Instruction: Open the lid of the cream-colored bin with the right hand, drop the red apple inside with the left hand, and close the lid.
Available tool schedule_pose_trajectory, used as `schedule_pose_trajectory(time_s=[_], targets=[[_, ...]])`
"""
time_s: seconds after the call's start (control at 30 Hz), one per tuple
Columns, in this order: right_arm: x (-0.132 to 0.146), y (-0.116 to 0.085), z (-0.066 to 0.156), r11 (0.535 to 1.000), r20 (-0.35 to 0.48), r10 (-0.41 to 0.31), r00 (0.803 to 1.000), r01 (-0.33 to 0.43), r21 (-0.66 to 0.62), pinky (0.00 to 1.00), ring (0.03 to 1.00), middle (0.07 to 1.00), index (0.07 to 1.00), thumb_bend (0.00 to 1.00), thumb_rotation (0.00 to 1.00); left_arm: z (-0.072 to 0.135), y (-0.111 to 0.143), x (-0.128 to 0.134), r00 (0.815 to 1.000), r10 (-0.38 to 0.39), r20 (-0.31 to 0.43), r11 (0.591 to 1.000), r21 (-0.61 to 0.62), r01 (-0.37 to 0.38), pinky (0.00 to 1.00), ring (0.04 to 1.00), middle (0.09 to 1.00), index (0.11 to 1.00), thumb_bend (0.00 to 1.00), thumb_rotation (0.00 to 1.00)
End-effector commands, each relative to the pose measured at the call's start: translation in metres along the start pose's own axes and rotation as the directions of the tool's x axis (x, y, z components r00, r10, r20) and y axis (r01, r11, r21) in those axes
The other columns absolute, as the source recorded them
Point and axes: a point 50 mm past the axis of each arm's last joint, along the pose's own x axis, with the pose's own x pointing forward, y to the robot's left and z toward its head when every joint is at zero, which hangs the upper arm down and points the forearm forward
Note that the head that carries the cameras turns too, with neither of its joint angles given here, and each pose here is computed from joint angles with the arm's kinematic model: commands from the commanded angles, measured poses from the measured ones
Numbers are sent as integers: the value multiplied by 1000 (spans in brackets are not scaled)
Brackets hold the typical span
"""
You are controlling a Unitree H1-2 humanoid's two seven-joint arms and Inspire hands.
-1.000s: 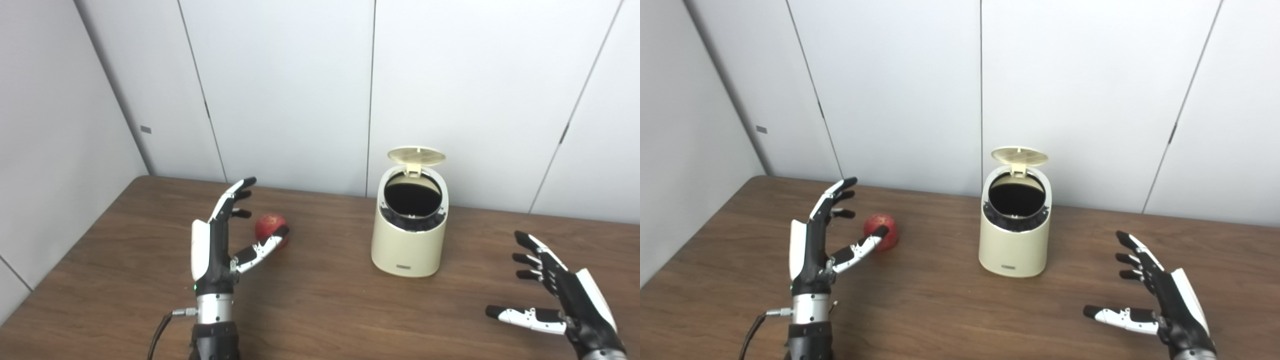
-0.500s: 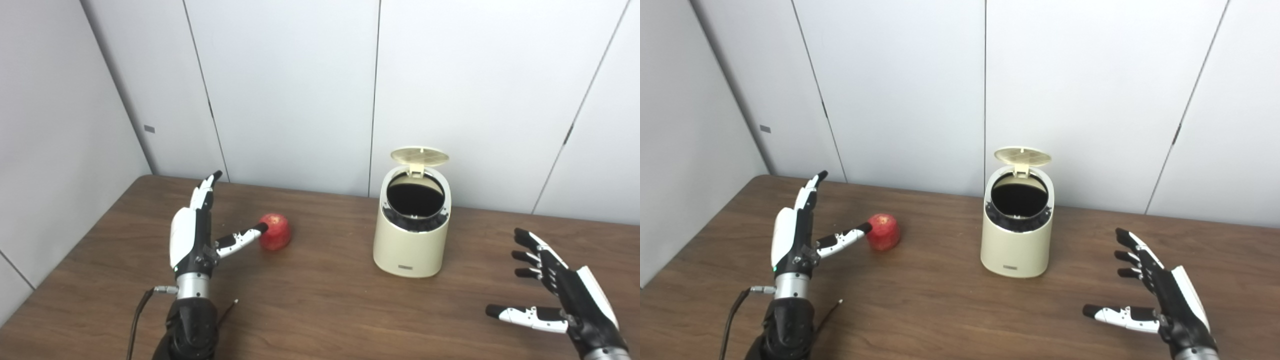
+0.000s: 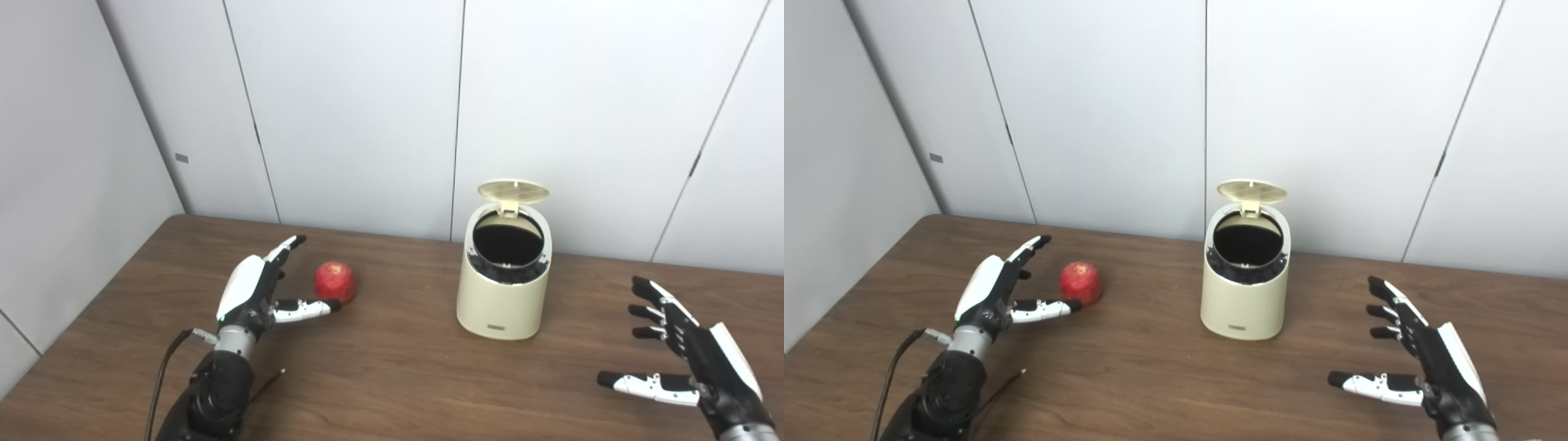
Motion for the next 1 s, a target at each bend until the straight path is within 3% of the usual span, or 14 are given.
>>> schedule_pose_trajectory(time_s=[0.0,0.23,0.43,0.7,0.8,0.9,0.93,0.97], targets=[[6,-10,17,1000,67,-24,997,25,-13,717,829,905,907,741,15,11,19,18,998,44,51,998,52,-47,761,885,886,942,1000,389],[3,-10,19,999,65,-22,998,24,-31,706,834,908,907,730,34,4,5,23,998,30,49,986,165,-38,689,832,841,911,999,338],[-2,-11,21,999,61,-28,998,30,-22,696,818,907,899,722,6,-3,-11,35,999,18,49,958,283,-32,611,814,838,892,975,352],[-8,-11,22,999,62,-30,998,32,-29,661,795,891,894,708,45,-7,-24,47,999,22,49,951,308,-36,605,801,821,869,938,309],[-9,-10,22,999,58,-29,998,30,-30,652,796,893,894,701,41,-6,-27,48,997,39,70,962,268,-56,575,753,753,822,905,252],[-10,-10,23,999,50,-26,998,28,-38,646,802,895,895,698,55,-5,-31,47,994,59,96,978,195,-77,479,619,597,703,863,128],[-10,-9,23,999,48,-25,999,27,-42,640,801,892,894,698,64,-4,-32,47,992,64,107,980,183,-83,454,578,532,652,681,52],[-10,-9,22,999,47,-24,999,26,-44,640,801,890,894,696,70,-4,-34,47,991,67,115,981,176,-87,430,547,494,597,602,26]])
